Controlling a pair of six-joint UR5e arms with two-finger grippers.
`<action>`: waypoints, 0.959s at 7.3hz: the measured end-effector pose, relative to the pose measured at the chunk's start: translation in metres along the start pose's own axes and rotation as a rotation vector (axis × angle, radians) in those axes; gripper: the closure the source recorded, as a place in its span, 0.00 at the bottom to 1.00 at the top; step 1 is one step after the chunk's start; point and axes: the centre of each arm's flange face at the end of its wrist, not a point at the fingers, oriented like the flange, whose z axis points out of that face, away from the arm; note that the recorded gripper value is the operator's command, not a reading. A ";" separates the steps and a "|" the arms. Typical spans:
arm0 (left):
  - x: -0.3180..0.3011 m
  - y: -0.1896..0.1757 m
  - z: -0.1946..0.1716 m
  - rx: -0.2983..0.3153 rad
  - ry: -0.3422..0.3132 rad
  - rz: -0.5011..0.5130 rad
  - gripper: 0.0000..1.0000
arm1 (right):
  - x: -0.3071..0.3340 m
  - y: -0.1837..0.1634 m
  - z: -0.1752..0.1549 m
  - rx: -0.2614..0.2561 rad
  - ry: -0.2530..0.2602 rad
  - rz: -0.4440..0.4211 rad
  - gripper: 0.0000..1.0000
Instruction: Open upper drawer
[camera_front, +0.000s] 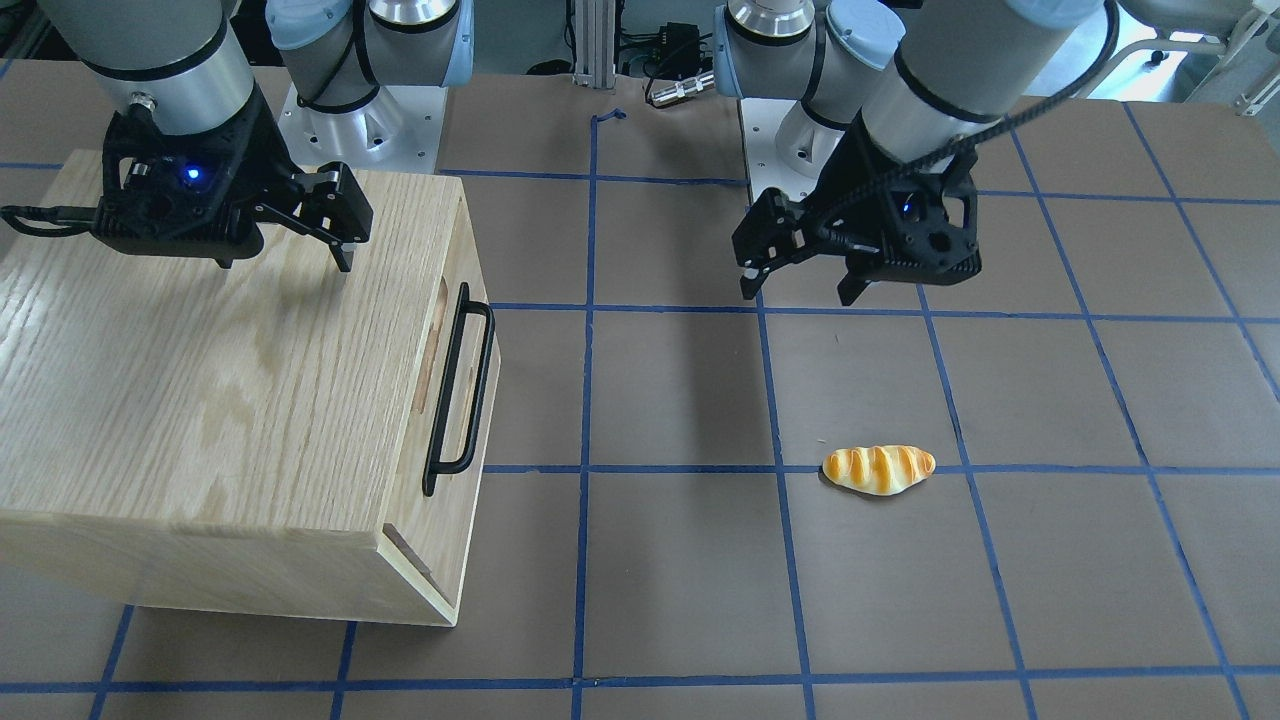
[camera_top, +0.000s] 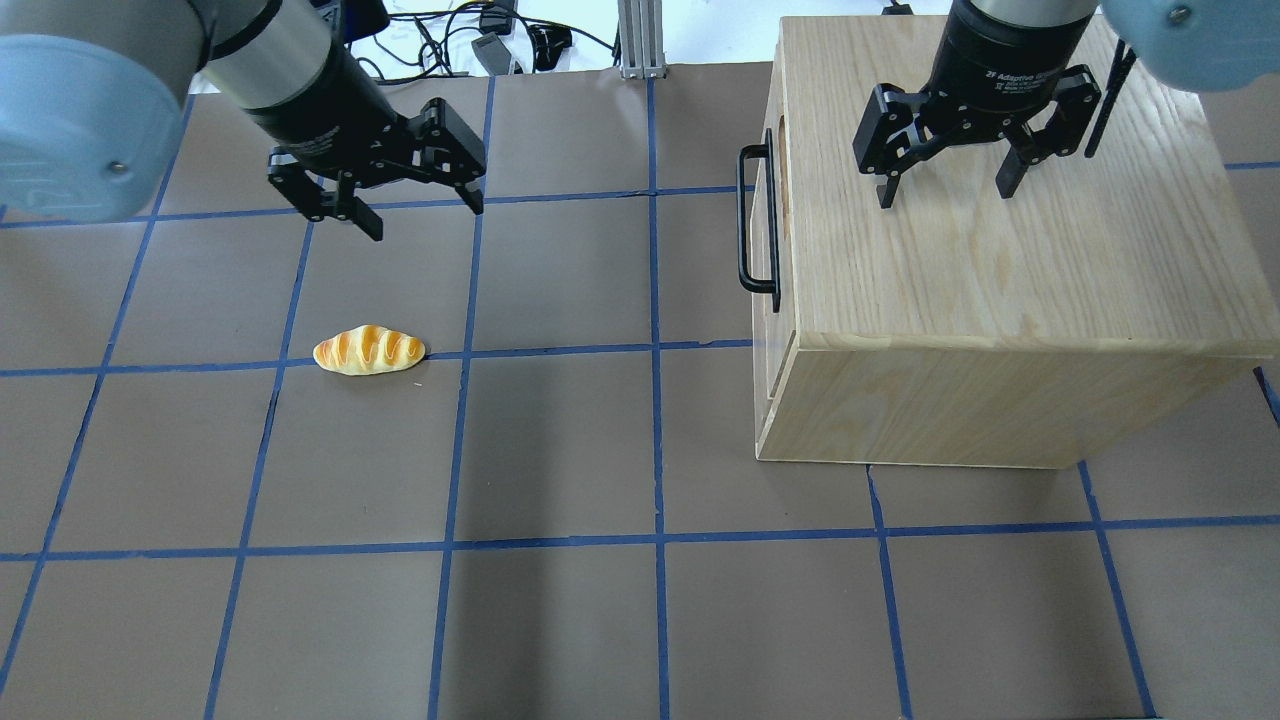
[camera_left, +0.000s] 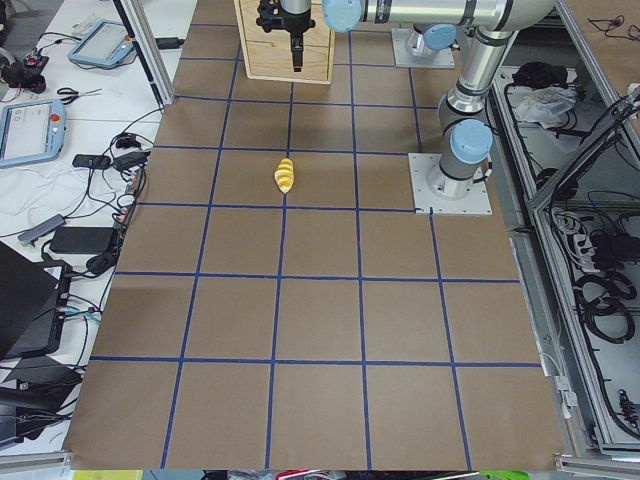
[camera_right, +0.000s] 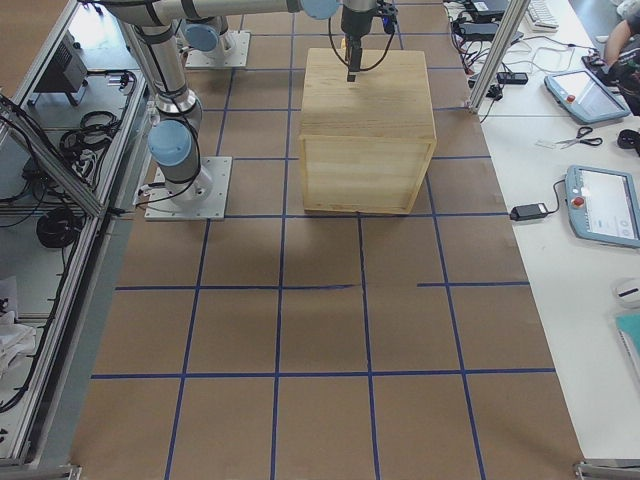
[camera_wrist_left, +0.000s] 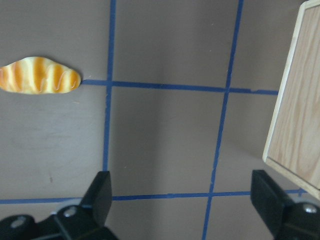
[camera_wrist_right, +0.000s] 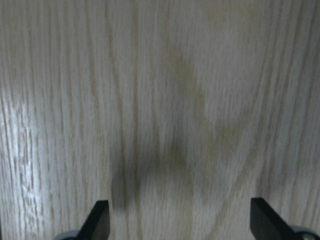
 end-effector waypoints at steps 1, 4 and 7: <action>0.025 -0.011 0.025 0.018 0.049 -0.013 0.00 | 0.000 0.000 0.000 0.000 0.000 0.000 0.00; 0.099 -0.015 0.087 0.023 0.171 -0.037 0.00 | 0.000 0.000 0.000 0.001 0.000 0.000 0.00; 0.134 -0.013 0.120 -0.006 0.274 -0.040 0.00 | 0.000 0.000 0.000 0.000 0.000 0.000 0.00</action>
